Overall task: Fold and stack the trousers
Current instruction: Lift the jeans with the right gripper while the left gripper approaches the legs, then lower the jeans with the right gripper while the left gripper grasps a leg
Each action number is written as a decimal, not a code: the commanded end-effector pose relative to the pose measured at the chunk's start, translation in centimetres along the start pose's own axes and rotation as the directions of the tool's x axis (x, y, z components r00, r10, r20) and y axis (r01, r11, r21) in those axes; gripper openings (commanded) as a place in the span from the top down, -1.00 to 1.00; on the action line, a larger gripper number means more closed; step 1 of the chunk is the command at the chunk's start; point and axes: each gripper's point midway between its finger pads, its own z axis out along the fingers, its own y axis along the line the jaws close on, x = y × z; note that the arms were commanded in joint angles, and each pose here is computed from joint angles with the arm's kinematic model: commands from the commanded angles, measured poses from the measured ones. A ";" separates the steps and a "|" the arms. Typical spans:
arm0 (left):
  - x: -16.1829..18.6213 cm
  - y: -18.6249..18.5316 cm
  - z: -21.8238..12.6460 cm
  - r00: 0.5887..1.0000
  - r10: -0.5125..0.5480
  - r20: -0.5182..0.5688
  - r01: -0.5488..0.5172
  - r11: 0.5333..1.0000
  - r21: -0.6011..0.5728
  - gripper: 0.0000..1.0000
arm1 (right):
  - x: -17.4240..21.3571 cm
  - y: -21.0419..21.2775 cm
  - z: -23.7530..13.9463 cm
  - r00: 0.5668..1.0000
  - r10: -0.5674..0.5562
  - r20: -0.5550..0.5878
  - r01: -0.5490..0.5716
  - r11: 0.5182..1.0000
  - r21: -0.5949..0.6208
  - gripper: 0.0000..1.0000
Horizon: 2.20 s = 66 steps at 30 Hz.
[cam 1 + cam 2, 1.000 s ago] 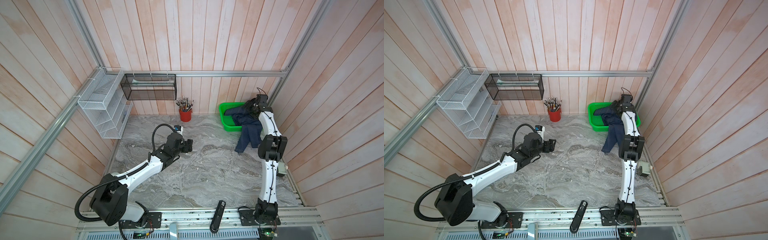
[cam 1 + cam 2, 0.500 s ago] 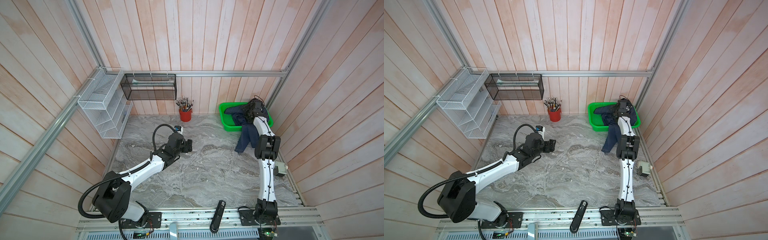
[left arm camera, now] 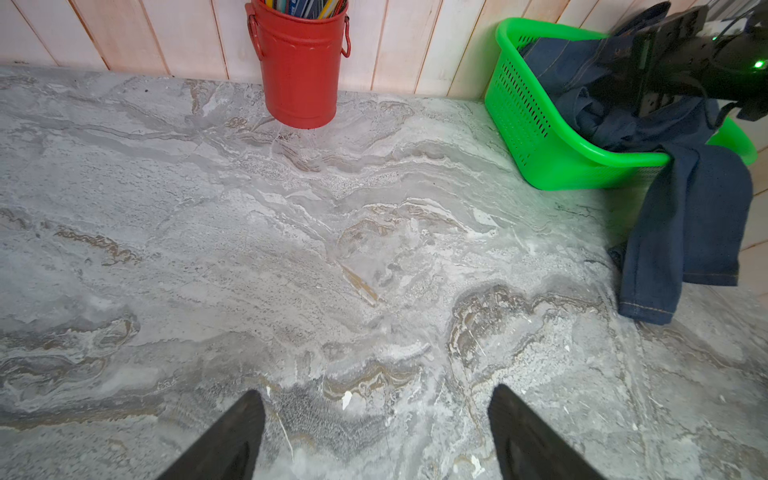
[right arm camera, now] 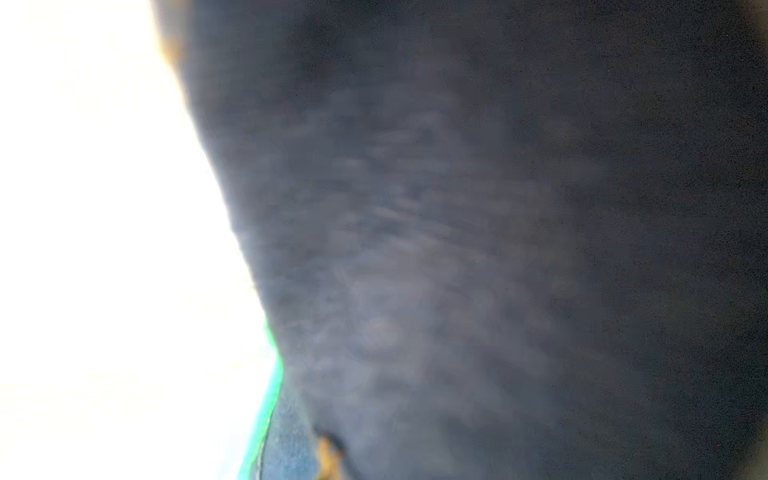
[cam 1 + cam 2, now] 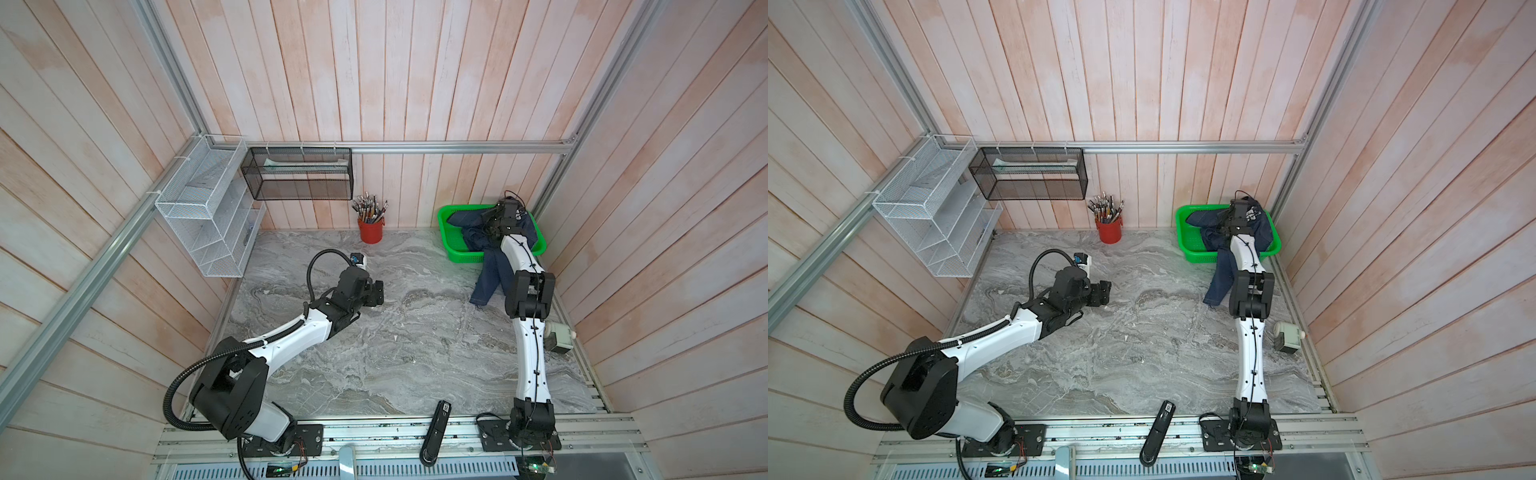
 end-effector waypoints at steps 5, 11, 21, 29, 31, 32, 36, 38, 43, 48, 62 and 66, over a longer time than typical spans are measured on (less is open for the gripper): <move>-2.1 -0.5 -2.6 0.997 -0.033 0.073 0.031 0.999 0.032 -0.73 | -5.4 19.2 -15.9 0.967 -0.205 0.148 0.242 0.919 -0.311 1.00; -2.1 -0.4 -4.8 0.993 -0.072 0.091 0.067 0.996 0.058 -0.73 | -7.1 26.3 -28.4 0.937 -0.252 0.240 0.334 0.849 -0.410 1.00; -4.7 -0.5 -10.1 0.976 -0.088 0.200 0.065 0.991 0.119 -0.78 | -3.3 32.2 -43.6 0.945 -0.291 0.147 0.320 0.734 -0.599 1.00; -6.3 -2.6 -13.8 0.926 -0.112 0.360 -0.003 0.952 0.305 -0.91 | 4.5 35.9 -50.9 0.910 -0.414 -0.002 0.251 0.554 -0.794 1.00; -6.4 -3.4 -14.5 0.908 -0.123 0.400 -0.034 0.932 0.362 -0.93 | 5.2 37.2 -53.6 0.905 -0.425 0.004 0.234 0.490 -0.840 1.00; -6.2 -3.8 -14.7 0.901 -0.129 0.415 -0.049 0.919 0.391 -0.94 | 5.7 37.8 -55.1 0.904 -0.428 -0.002 0.214 0.454 -0.865 1.00; -5.2 -5.6 -14.8 0.869 -0.103 0.485 -0.143 0.884 0.444 -1.00 | 7.6 39.7 -60.3 0.901 -0.431 -0.048 0.109 0.332 -0.937 1.00; -4.8 -5.9 -14.0 0.857 -0.060 0.511 -0.178 0.897 0.405 -0.99 | 8.6 40.3 -62.6 0.896 -0.439 -0.071 0.061 0.279 -0.958 1.00; -5.6 -7.1 -12.5 0.806 -0.045 0.590 -0.233 0.893 0.386 -1.00 | 9.9 41.0 -65.9 0.884 -0.452 -0.119 -0.025 0.209 -0.978 1.00; -7.8 -10.2 -9.2 0.779 -0.027 0.626 -0.292 0.868 0.402 -1.00 | 10.4 40.7 -66.3 0.880 -0.456 -0.135 -0.035 0.221 -0.975 1.00; -6.6 -21.3 -6.4 0.859 -0.234 0.455 -0.345 0.391 0.853 -0.24 | 9.3 38.1 -64.3 0.890 -0.444 -0.105 0.036 0.297 -0.954 1.00; -5.9 -21.0 -7.4 0.869 -0.242 0.431 -0.334 0.356 0.873 0.61 | 8.1 37.1 -63.1 0.899 -0.426 -0.101 0.049 0.326 -0.944 1.00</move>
